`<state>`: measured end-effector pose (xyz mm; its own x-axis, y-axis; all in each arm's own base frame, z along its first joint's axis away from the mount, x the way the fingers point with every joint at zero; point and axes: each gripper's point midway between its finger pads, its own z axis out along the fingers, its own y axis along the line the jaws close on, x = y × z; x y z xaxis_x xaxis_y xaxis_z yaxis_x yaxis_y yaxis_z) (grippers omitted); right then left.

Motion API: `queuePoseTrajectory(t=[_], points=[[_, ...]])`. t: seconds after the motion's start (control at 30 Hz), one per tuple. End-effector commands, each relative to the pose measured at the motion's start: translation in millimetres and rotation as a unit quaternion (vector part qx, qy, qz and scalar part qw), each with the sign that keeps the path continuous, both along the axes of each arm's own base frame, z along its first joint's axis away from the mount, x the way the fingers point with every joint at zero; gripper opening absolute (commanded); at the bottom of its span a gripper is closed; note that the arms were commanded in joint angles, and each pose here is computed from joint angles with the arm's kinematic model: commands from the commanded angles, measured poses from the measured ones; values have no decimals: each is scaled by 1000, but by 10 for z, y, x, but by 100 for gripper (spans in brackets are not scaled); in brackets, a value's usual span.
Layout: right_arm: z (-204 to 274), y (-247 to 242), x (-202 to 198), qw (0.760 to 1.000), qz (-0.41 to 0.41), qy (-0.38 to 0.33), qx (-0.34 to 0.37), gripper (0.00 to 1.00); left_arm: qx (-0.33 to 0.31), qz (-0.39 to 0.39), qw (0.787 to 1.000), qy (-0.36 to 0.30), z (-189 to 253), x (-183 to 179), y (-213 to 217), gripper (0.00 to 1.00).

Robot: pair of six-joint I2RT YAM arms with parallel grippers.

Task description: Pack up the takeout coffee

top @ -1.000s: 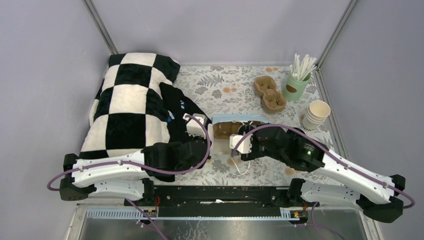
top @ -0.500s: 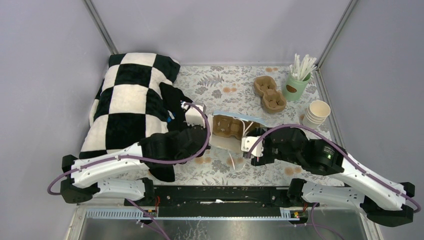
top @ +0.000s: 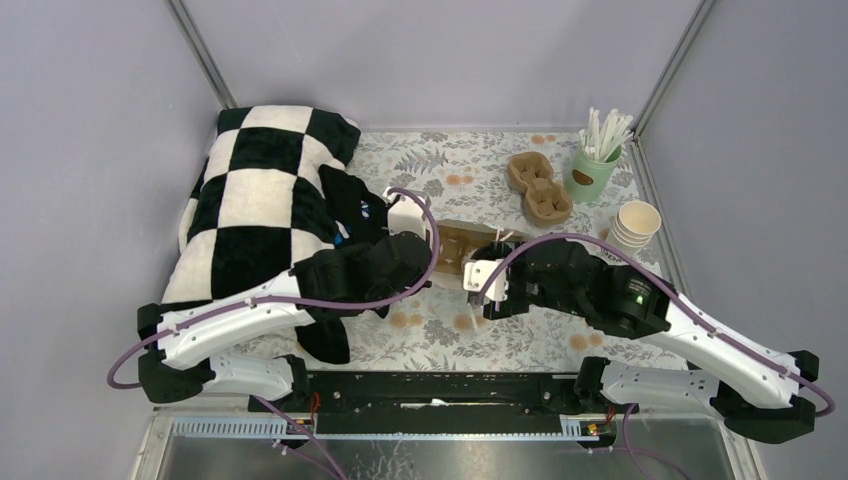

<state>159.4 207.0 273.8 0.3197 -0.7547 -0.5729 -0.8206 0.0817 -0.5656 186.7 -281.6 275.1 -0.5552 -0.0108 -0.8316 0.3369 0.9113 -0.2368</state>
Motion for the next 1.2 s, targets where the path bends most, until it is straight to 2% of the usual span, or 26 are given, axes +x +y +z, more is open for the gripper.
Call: queuePoseTrajectory(t=[0.0,0.13,0.3,0.43,0.53,0.63,0.8,0.97,1.17], points=[[294,170,247,996,-45,-51,65,44,-13,-15,1000,-4,128,0,-53,0],[437,48,451,985,-122,-86,88,46,-11,-8,1000,0,72,-1,6,0],[498,-87,580,969,-197,-99,114,49,-14,-3,1000,8,-6,-34,73,0],[419,-35,631,969,-204,-98,101,50,-16,-11,1000,5,-36,-58,95,0],[322,5,568,981,-165,-89,59,49,-12,-16,1000,0,-53,-60,114,0],[210,32,392,994,-76,-82,14,47,-7,-12,1000,-3,-68,-43,124,0],[129,87,136,994,58,-91,-28,48,-12,-16,1000,-7,-28,-31,85,0],[79,206,97,991,95,-73,-56,49,-7,-31,999,-13,-47,-33,46,0],[124,491,94,992,111,-49,-25,48,-2,-35,999,-20,-44,-22,46,0]])
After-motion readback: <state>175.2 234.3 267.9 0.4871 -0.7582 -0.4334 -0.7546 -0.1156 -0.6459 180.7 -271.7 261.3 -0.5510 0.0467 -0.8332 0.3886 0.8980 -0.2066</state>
